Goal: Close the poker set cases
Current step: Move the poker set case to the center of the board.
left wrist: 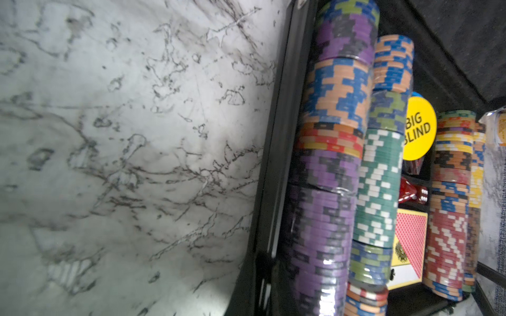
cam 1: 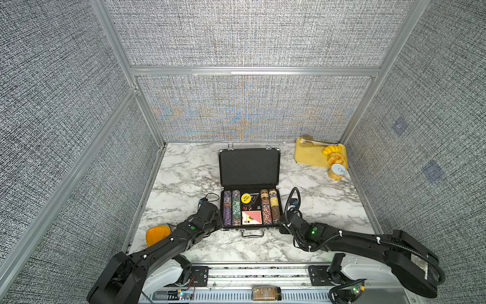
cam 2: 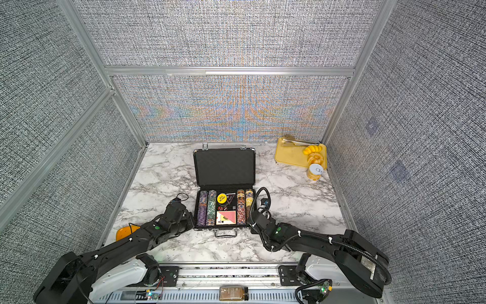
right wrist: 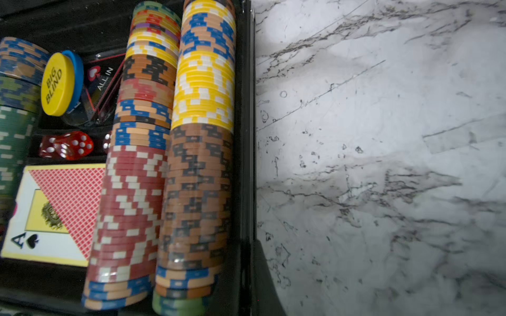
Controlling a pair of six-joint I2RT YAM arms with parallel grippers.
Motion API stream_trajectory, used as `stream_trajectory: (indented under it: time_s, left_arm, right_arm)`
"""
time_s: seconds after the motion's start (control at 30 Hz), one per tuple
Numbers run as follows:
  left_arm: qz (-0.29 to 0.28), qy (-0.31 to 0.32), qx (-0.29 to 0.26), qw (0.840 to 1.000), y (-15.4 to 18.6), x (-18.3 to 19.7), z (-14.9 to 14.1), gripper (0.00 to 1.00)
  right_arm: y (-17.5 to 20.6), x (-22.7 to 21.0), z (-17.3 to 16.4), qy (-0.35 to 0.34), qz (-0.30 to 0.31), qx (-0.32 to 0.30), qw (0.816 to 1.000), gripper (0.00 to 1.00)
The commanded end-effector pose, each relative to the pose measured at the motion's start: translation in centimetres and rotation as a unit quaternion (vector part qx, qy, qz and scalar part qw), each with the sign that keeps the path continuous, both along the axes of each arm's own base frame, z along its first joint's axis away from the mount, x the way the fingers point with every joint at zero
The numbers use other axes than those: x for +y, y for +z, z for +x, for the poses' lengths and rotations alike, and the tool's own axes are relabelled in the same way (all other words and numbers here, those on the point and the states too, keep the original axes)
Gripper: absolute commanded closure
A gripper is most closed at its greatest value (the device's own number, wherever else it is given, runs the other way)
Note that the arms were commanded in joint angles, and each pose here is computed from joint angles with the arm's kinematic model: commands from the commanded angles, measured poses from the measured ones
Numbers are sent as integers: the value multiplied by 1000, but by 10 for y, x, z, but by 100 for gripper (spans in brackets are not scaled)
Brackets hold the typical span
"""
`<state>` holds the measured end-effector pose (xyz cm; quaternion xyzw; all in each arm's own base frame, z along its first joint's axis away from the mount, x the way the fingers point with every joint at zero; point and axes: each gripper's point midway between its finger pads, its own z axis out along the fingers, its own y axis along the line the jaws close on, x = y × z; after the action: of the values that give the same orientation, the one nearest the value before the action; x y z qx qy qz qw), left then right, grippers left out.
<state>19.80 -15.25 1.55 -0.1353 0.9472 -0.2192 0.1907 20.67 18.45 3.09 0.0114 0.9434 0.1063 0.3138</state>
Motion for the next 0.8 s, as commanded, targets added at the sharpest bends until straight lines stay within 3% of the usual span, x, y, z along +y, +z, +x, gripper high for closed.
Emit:
stream_trajectory:
  time_s: [0.0,0.2,0.57,0.77]
  left_arm:
    - [43,-12,355,934,-37,36,-152,100]
    - [61,-9,324,944,-25,38,-136,100]
    - [84,-34,283,955,-5,27,-103,100]
    - [107,-30,235,966,19,24,-72,59]
  right_arm:
    - [-46,-38,-174,77,-31,434,897,100]
    - [-31,-43,-154,60,-33,411,909,100]
    - [-11,-46,-119,50,-16,379,924,74]
    - [14,-54,-99,29,4,346,938,64]
